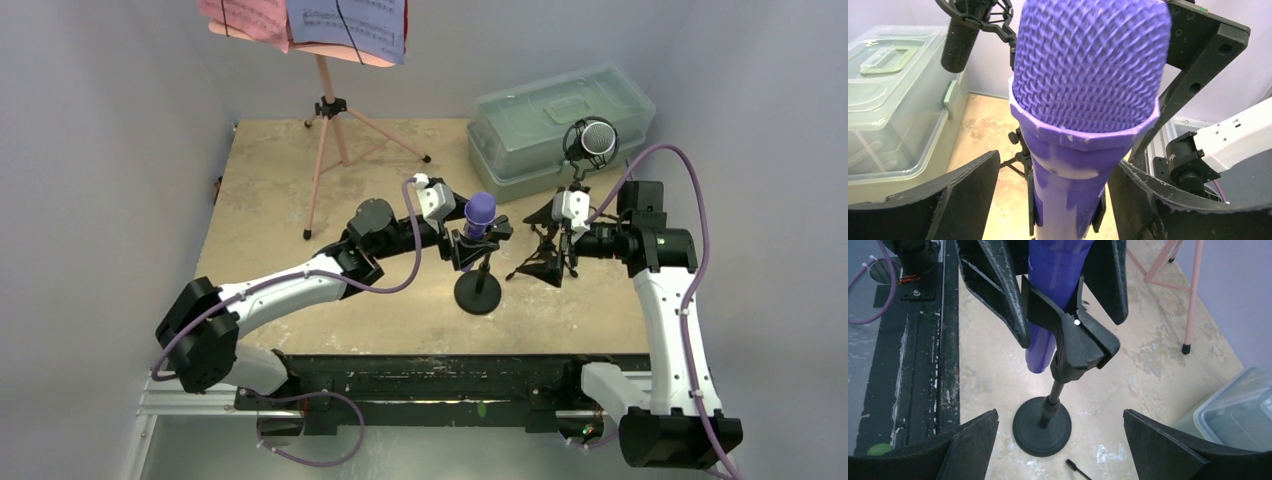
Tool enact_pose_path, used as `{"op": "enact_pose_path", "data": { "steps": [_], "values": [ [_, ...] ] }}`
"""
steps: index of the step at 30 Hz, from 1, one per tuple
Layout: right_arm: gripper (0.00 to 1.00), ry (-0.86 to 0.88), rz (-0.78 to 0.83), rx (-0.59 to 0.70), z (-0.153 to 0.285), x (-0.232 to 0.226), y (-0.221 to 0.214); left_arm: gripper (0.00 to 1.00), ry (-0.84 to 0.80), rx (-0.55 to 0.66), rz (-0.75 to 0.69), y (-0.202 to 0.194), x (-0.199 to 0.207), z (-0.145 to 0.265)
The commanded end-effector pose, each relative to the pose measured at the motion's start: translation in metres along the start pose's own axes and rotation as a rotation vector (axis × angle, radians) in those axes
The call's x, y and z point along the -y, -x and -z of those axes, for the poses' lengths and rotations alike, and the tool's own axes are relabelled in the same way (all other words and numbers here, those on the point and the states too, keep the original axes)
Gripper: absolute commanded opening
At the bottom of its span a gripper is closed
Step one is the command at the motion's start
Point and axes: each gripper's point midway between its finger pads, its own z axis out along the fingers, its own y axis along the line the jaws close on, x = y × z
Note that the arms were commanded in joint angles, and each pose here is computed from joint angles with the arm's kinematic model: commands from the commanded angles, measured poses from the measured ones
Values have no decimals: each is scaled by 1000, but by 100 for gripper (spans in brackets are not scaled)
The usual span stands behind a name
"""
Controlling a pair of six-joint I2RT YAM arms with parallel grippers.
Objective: Pack up the instrument practice props
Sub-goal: Adjust the microphone stand with the microphone at the center of the board, then remove the microphone from the microphone stand.
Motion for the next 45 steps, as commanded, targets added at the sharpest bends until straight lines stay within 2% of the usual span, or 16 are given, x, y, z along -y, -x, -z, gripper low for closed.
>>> {"op": "enact_pose_path", "data": {
  "steps": [1,6,15,25,31,39,45],
  "values": [
    [99,1,112,11,2,12,22,79,70,56,-40,30,-4,16],
    [99,31,155,17,0,21,35,85,114,44,-30,30,-2,35],
    [99,148,150,30,-23,20,49,88,132,101,-37,39,14,72],
    [99,194,121,-5,-40,21,42,89,132,110,-48,45,15,73],
    [90,196,109,-18,-43,25,42,88,119,118,-39,45,17,72],
    [75,182,101,-18,-44,27,41,87,85,128,-95,58,13,54],
    [70,171,101,-19,-43,27,41,87,73,189,-114,73,8,36]
  ]
}}
